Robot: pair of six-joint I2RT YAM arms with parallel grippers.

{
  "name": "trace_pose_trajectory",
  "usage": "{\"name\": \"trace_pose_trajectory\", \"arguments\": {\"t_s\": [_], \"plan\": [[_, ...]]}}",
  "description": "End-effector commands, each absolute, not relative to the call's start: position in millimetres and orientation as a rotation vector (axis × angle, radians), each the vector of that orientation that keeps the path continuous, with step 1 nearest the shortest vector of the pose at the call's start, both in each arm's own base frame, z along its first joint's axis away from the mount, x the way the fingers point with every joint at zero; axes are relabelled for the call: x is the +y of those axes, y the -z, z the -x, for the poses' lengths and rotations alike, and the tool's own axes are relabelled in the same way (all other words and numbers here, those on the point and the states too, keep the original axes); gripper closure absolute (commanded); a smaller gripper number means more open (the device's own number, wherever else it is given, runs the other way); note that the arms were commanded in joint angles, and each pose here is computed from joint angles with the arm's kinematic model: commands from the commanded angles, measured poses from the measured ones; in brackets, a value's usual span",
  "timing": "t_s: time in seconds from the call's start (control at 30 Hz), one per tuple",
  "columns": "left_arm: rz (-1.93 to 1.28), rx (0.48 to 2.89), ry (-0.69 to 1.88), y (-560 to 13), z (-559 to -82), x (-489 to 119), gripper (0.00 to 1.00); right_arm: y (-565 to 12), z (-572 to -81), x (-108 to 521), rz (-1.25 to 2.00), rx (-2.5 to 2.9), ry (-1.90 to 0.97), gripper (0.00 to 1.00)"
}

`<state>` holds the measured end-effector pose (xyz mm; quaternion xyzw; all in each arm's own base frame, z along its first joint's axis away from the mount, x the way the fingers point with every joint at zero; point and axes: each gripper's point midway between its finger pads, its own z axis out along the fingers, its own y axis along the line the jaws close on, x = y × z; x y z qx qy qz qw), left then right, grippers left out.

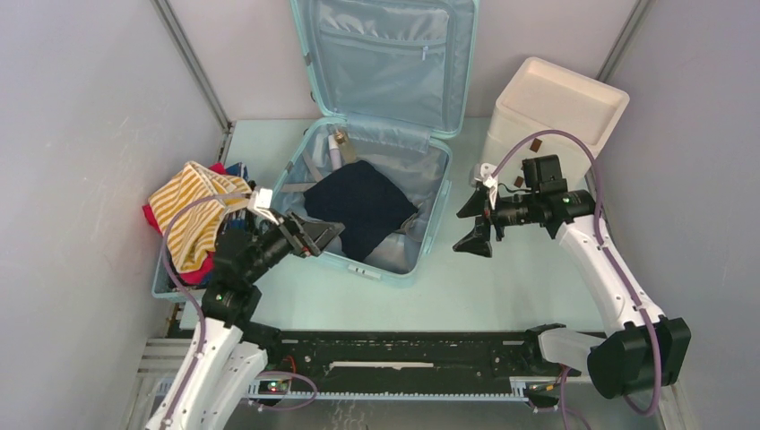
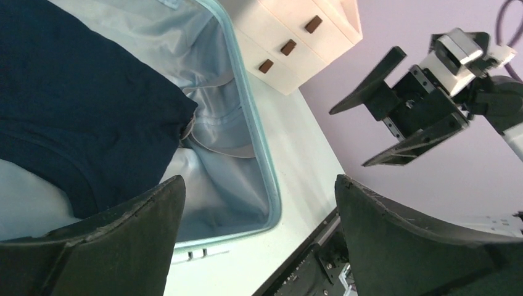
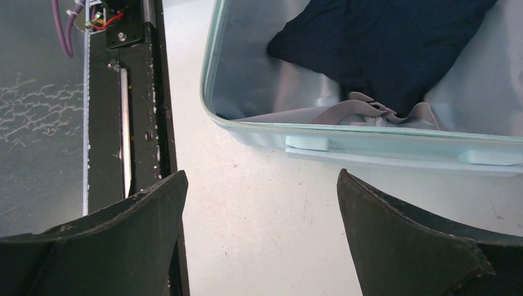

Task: Open, take out, and arrange the luggage
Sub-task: Pick up the clothes from the luggage.

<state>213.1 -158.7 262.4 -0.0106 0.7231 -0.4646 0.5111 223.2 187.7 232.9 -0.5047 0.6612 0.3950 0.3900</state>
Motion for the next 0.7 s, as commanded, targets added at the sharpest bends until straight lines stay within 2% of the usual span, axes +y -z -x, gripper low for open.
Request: {"name": "trace_pose_trajectory", "arguments": {"t_s": [0.0, 0.27, 0.67], "plan": [[0.050, 1.739, 1.067, -249.2, -239.2, -160.9, 0.06, -228.0, -228.8, 187.2, 1.298, 1.688, -0.968, 0.00], [0.065, 1.813, 1.047, -236.9, -263.5, -167.2, 0.07, -221.5, -234.6, 184.1, 1.294, 1.722, -0.936, 0.00], [0.136, 1.750, 0.948, -241.7, -287.7, -154.1, 0.06, -219.5, -236.1, 188.0, 1.303, 1.761, -0.933, 0.00]]}}
